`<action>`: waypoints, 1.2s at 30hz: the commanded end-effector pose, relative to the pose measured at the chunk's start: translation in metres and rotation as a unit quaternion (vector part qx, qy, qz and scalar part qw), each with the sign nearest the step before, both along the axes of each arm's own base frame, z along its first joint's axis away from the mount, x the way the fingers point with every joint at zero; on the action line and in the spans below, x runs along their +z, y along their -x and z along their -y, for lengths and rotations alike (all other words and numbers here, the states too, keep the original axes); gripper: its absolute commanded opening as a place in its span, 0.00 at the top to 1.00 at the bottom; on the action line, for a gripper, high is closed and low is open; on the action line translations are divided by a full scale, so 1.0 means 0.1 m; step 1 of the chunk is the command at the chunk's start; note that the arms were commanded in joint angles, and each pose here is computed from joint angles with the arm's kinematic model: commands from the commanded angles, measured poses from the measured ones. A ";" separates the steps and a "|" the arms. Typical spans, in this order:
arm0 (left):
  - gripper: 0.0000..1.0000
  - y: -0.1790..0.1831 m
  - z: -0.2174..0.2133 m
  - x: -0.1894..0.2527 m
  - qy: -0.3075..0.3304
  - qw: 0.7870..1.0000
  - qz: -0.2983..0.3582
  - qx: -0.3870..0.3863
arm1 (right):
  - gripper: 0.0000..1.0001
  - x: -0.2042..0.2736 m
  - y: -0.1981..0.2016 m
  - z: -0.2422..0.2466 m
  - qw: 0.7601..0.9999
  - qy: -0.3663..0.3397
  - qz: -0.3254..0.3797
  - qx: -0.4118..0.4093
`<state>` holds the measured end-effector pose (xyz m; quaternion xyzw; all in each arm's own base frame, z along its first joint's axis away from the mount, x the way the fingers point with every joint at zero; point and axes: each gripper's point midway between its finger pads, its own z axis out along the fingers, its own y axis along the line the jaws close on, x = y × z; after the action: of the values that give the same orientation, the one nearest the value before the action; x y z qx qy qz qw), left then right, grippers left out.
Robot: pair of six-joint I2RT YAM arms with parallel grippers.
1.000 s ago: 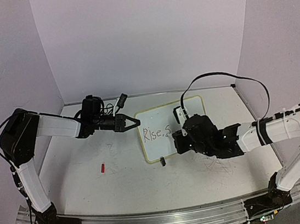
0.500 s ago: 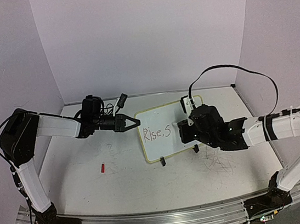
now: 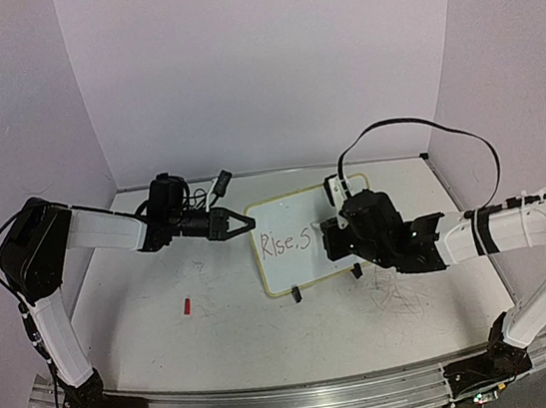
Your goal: Write a sentence on the whiteboard
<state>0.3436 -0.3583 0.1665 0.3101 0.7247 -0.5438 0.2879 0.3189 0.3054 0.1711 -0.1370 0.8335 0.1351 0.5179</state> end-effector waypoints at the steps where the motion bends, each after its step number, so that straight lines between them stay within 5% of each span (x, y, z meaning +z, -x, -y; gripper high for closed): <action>1: 1.00 -0.03 0.01 0.06 -0.009 1.000 0.002 0.012 | 1.00 0.24 -0.11 -0.06 0.999 -0.024 0.026 -0.008; 36: 1.00 -0.03 0.00 0.08 -0.008 1.000 0.003 0.011 | 1.00 -0.15 0.12 0.05 1.000 -0.016 -0.027 -0.002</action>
<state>0.3439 -0.3580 0.1655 0.3099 0.7261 -0.5420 0.2880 0.3122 0.3035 0.1588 -0.1308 0.8411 0.1477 0.5036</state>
